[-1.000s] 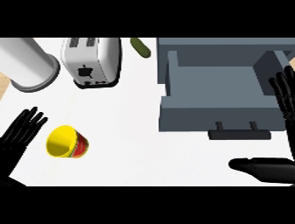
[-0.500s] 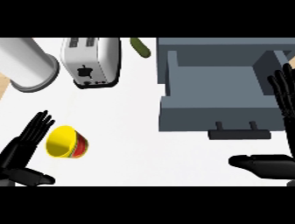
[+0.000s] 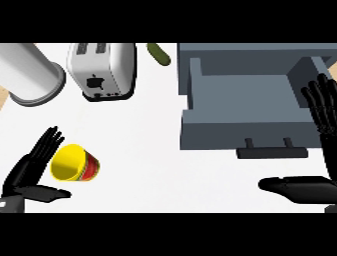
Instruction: Pick up the cup, place it into the drawer and close the drawer
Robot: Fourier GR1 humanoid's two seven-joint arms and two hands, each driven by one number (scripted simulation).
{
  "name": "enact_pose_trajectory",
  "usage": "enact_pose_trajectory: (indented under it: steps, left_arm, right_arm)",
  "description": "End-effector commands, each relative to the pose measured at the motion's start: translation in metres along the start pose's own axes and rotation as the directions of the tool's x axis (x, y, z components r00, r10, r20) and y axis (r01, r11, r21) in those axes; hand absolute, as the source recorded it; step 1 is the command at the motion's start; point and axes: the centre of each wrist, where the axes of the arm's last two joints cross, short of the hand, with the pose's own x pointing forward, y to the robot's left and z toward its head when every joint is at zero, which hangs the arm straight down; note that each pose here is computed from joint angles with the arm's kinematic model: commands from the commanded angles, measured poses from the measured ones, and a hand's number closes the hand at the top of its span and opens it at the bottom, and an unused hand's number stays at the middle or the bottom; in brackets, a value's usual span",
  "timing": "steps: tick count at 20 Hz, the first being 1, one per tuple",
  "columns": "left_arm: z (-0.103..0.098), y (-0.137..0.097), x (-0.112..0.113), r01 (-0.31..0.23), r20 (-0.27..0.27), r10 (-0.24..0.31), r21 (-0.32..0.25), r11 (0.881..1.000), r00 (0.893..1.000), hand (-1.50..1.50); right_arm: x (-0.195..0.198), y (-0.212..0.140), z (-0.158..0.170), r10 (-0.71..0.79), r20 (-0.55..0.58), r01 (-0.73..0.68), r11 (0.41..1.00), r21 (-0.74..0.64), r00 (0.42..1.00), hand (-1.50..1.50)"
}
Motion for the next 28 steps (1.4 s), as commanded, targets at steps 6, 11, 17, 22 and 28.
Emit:
enact_pose_trajectory:
  steps: [6,11,17,22,28]
  left_arm:
    - [-0.004,0.011,-0.004,-0.077,0.11,0.082,-0.049,0.996,0.991,-1.5]
    - [-0.013,-0.017,-0.02,-0.06,0.131,0.069,-0.07,0.996,0.989,-1.5]
    - [-0.007,-0.003,-0.017,-0.1,0.106,0.109,-0.084,0.991,0.988,-1.5]
    - [-0.014,-0.018,-0.023,-0.126,0.134,0.14,-0.113,0.986,0.981,-1.5]
    - [-0.021,-0.038,-0.03,-0.207,0.135,0.228,-0.152,0.967,0.964,-1.5]
  right_arm:
    - [0.001,-0.009,0.01,-0.014,0.019,0.013,1.0,0.011,1.0,-1.5]
    - [-0.003,0.011,0.0,-0.019,-0.006,0.019,1.0,0.019,1.0,-1.5]
    - [0.003,0.01,-0.001,-0.017,-0.001,0.017,1.0,0.018,1.0,-1.5]
    - [-0.006,-0.004,-0.014,-0.016,0.01,0.016,1.0,0.001,1.0,-1.5]
    - [-0.002,-0.012,-0.002,-0.023,-0.001,0.023,0.999,0.031,1.0,-1.5]
